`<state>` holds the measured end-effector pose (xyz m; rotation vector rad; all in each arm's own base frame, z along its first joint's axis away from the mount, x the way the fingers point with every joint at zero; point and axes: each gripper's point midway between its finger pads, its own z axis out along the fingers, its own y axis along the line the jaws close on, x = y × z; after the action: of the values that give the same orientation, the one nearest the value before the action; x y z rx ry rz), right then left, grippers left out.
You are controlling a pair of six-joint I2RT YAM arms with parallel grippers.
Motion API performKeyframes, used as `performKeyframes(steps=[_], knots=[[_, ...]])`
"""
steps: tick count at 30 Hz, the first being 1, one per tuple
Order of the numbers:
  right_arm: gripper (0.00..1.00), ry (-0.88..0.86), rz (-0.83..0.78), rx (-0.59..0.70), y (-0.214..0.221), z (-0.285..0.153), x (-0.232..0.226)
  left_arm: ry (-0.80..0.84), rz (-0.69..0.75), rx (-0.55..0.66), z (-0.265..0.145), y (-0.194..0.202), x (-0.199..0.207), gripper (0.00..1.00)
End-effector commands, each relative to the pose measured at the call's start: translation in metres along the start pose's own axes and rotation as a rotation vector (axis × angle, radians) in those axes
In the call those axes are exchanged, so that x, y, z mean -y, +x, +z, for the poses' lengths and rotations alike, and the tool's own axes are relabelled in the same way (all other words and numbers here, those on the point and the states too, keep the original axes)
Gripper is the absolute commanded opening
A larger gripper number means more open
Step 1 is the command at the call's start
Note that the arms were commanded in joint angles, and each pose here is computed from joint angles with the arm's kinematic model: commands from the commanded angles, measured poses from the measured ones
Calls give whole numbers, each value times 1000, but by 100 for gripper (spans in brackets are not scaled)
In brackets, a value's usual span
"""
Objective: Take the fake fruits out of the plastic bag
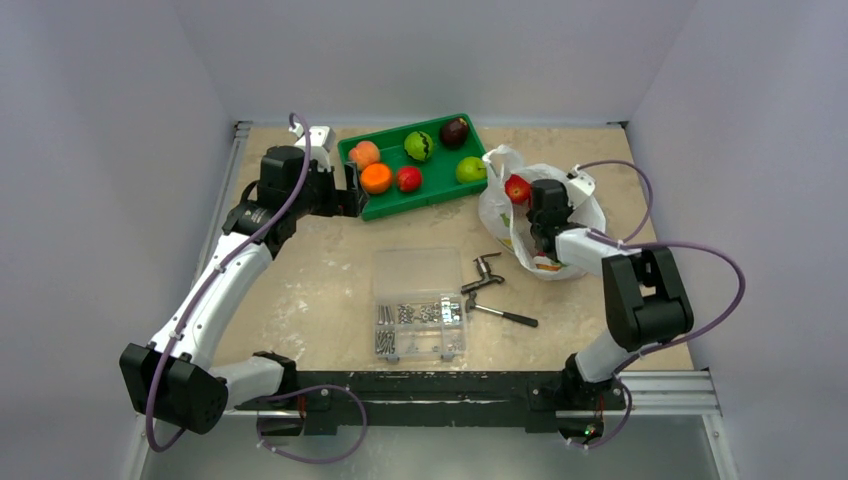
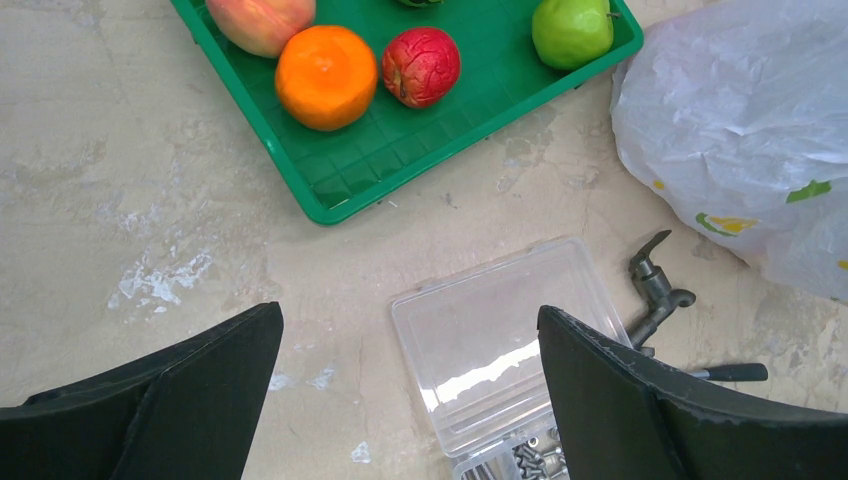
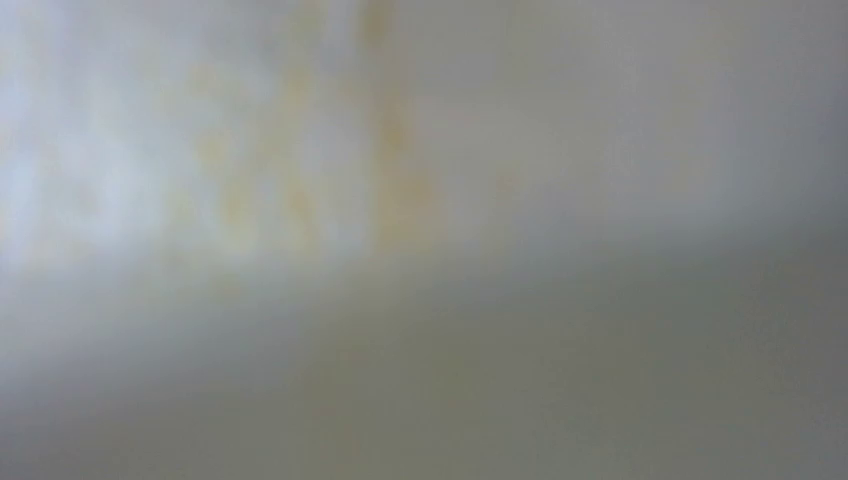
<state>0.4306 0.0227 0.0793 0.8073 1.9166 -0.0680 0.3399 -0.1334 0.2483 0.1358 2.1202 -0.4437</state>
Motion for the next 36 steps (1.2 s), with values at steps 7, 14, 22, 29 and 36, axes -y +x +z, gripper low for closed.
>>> performKeyframes(steps=[7, 14, 22, 29, 36], knots=[[0, -170, -37, 35, -17, -53, 7, 15, 7, 66, -6, -25, 5, 100], [0, -229, -32, 39, -23, -67, 3, 14, 8, 72, -8, -25, 4, 100], [40, -477, -140, -102, -1, -66, -56, 87, -63, 115, -18, -49, 26, 100], [61, -588, -202, -148, 49, -91, -101, 98, -37, 149, -10, -74, 30, 100], [67, -505, -256, -105, 74, -101, -88, 140, -53, 106, 9, -52, 32, 100]])
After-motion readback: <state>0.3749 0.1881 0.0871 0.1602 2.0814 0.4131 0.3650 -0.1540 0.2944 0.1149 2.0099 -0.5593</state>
